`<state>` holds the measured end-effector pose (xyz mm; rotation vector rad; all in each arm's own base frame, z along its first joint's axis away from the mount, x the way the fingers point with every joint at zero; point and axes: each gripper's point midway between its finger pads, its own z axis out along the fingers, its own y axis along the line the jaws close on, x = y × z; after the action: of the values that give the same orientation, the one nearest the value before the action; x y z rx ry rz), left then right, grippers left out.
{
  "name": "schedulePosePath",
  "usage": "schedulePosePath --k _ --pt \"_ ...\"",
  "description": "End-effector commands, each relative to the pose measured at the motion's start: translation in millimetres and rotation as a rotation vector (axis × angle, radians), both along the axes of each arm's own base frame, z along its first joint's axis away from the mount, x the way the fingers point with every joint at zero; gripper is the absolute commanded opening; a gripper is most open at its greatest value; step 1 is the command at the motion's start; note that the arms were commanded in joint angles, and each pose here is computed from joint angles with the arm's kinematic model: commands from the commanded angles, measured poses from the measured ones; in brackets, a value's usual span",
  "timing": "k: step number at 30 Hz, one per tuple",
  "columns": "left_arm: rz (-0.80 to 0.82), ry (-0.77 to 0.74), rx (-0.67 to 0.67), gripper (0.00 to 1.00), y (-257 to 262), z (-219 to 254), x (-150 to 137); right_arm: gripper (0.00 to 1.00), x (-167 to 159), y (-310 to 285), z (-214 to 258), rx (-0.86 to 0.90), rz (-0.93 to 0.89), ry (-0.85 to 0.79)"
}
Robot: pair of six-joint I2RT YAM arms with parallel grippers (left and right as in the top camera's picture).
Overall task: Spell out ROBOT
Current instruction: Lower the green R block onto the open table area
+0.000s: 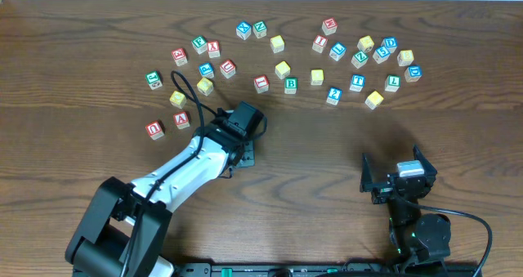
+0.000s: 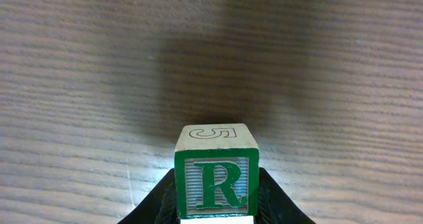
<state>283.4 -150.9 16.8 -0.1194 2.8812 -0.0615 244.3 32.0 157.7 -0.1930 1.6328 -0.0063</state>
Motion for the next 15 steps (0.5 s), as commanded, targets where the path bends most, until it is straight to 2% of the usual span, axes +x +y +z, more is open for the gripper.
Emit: schedulePosePath --k 1,15 --pt "0.019 -0.003 0.015 0.09 12 -3 4 0.99 0 -2 -1 -0.010 -0.005 -0.002" --pt "0.007 -0.022 -0.039 0.09 15 -2 19 0.99 0 -2 0 -0.010 -0.005 -0.003"
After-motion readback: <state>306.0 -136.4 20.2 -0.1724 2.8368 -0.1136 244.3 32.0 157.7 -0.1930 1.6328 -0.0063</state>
